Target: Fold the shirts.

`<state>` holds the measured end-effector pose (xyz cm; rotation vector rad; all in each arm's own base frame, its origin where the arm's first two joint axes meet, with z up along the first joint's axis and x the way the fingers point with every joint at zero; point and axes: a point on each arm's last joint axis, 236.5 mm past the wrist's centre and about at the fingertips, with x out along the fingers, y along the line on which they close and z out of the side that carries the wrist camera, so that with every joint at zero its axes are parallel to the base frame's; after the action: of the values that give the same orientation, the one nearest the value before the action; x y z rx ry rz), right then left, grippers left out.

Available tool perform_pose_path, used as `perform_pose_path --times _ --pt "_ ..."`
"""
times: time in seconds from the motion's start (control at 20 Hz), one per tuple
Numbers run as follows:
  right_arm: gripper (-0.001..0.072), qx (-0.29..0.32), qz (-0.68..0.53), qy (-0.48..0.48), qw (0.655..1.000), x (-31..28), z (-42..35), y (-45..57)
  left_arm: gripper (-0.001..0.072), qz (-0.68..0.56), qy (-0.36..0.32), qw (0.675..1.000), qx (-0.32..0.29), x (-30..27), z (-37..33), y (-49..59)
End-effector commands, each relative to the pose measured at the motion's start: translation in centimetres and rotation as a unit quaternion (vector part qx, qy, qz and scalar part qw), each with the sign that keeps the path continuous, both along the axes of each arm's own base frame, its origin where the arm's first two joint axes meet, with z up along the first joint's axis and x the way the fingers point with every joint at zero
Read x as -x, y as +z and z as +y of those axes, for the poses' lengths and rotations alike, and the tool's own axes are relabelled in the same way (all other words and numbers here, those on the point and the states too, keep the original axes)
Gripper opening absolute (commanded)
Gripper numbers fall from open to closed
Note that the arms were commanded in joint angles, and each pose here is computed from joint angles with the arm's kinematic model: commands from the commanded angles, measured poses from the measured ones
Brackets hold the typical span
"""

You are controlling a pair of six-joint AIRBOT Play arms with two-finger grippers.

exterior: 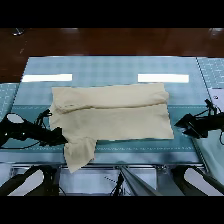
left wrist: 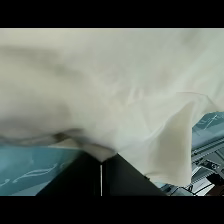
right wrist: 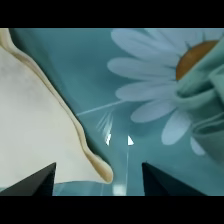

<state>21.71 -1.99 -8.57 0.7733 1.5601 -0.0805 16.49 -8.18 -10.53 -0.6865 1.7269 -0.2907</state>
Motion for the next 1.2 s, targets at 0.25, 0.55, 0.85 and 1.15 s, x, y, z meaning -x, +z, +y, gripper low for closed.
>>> perform_pose_path --times 0.25,0.55,0.85,1.15 --pt "0.0619 -0.015 0.075 0.101 0.992 3.9 4.0 -1.8 0.0019 -0.005 0.009 1.0 -0.006 -0.5 0.1 -0.2" --pt "0.0618 -0.025 -0.024 0.049 0.998 -1.9 5.6 -2.1 0.0019 -0.005 0.01 1.0 -0.005 -0.5 0.1 -0.2" --pt "0.0023 -0.043 -0.068 0.095 0.992 -2.8 6.5 -1.2 0.0019 -0.008 -0.003 1.0 0.004 -0.3 -0.1 0.2" --pt "0.0022 -0.024 -0.122 0.119 0.985 -7.0 5.2 2.9 0.0019 -0.092 0.003 0.995 0.026 -6.5 -0.1 5.1"
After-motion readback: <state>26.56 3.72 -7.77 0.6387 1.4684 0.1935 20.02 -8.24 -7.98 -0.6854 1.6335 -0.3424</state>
